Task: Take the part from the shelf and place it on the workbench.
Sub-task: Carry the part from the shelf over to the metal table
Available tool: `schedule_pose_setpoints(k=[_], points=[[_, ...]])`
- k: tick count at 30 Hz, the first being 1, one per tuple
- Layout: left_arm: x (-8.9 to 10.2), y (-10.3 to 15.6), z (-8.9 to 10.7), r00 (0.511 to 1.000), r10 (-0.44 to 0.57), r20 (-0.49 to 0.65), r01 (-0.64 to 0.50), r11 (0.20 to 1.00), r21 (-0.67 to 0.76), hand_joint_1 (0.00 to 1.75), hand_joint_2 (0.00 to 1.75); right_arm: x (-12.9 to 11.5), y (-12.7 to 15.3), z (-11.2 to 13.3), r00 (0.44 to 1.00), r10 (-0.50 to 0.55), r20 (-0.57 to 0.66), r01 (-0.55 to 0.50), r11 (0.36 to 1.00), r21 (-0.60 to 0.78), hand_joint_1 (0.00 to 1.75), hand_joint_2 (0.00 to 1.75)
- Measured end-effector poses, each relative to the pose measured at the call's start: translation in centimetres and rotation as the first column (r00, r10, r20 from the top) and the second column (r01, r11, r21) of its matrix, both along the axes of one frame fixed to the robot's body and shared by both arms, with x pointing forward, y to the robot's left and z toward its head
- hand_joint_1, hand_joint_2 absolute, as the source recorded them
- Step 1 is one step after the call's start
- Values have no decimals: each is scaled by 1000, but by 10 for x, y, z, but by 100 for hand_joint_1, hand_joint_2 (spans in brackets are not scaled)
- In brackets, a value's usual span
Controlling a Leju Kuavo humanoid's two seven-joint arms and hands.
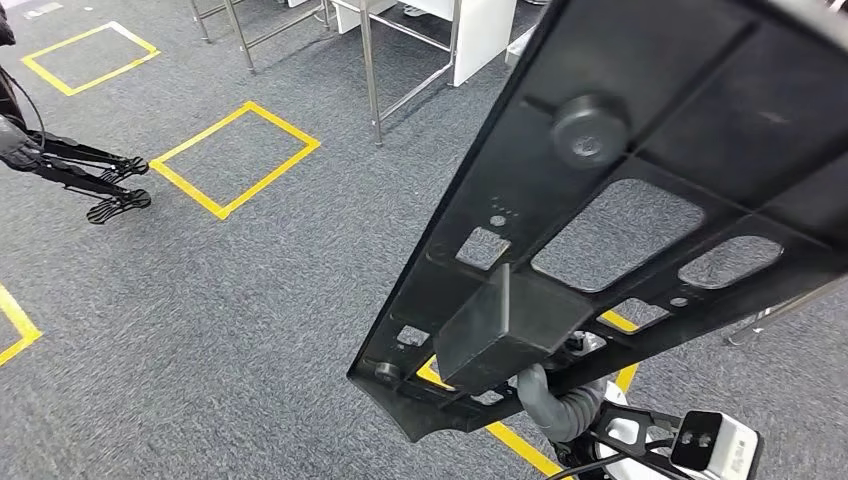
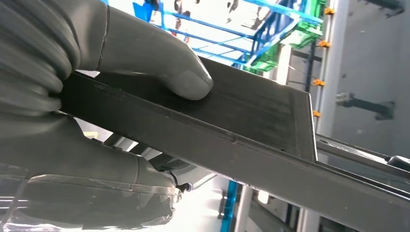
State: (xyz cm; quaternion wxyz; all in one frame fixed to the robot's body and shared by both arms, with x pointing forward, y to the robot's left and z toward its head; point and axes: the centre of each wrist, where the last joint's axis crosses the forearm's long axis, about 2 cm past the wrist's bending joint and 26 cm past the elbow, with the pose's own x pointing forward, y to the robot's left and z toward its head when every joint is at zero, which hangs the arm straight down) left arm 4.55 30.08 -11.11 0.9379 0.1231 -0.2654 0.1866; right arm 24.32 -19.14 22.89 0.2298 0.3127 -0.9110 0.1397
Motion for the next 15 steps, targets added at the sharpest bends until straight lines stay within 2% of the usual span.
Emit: schedule_pose_setpoints(k=[15], points=[[3,-1,0,1000,-3,-15,2,1000,-20,0,175,27,8,14,998,54,-30,-54,998,-16,175,175]])
